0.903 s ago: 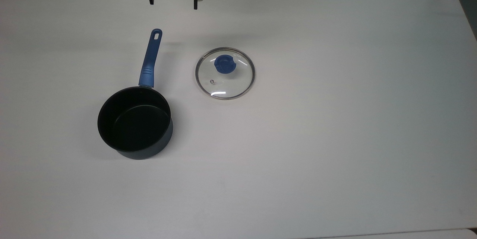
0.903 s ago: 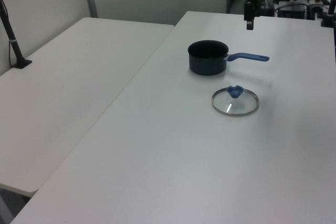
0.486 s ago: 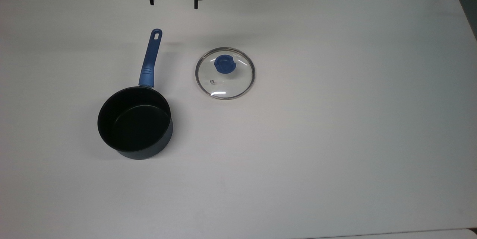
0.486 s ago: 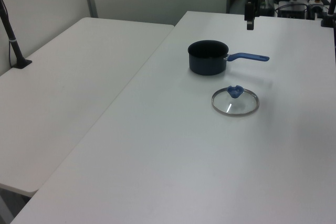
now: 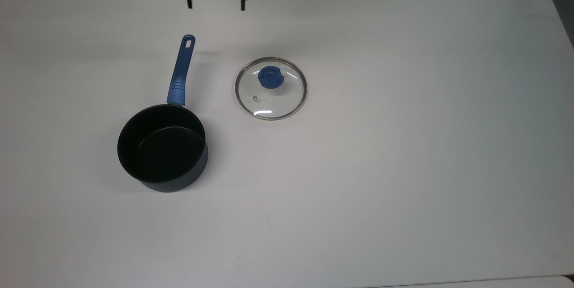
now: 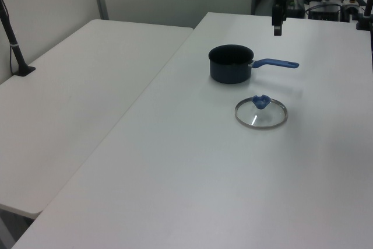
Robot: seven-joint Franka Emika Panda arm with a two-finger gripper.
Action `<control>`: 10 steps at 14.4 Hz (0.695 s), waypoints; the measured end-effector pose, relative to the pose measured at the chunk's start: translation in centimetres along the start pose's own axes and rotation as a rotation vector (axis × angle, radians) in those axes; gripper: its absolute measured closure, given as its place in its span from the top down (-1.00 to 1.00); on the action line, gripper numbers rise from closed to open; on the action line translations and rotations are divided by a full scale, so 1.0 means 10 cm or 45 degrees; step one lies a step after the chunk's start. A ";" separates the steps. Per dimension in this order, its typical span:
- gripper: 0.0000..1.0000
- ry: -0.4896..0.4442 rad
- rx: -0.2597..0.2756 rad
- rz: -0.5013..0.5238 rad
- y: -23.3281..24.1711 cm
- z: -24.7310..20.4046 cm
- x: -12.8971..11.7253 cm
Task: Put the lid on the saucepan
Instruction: 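Move the gripper over the glass lid's blue knob and descend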
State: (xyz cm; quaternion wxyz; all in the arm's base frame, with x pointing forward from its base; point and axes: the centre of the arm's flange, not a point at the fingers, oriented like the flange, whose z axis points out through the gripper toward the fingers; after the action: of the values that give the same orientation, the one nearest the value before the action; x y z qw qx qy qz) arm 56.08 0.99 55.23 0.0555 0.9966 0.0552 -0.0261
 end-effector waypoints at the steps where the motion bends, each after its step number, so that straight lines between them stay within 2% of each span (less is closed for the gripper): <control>1: 1.00 -0.007 0.017 -0.034 -0.07 0.03 0.02; 5: 1.00 -0.041 0.095 -0.151 -0.28 0.20 0.08; 10: 1.00 -0.059 0.095 -0.246 -0.61 0.58 0.24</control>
State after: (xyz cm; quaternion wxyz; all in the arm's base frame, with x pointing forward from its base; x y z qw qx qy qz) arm 57.49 6.65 48.64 0.0170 0.9871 0.1489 -0.0562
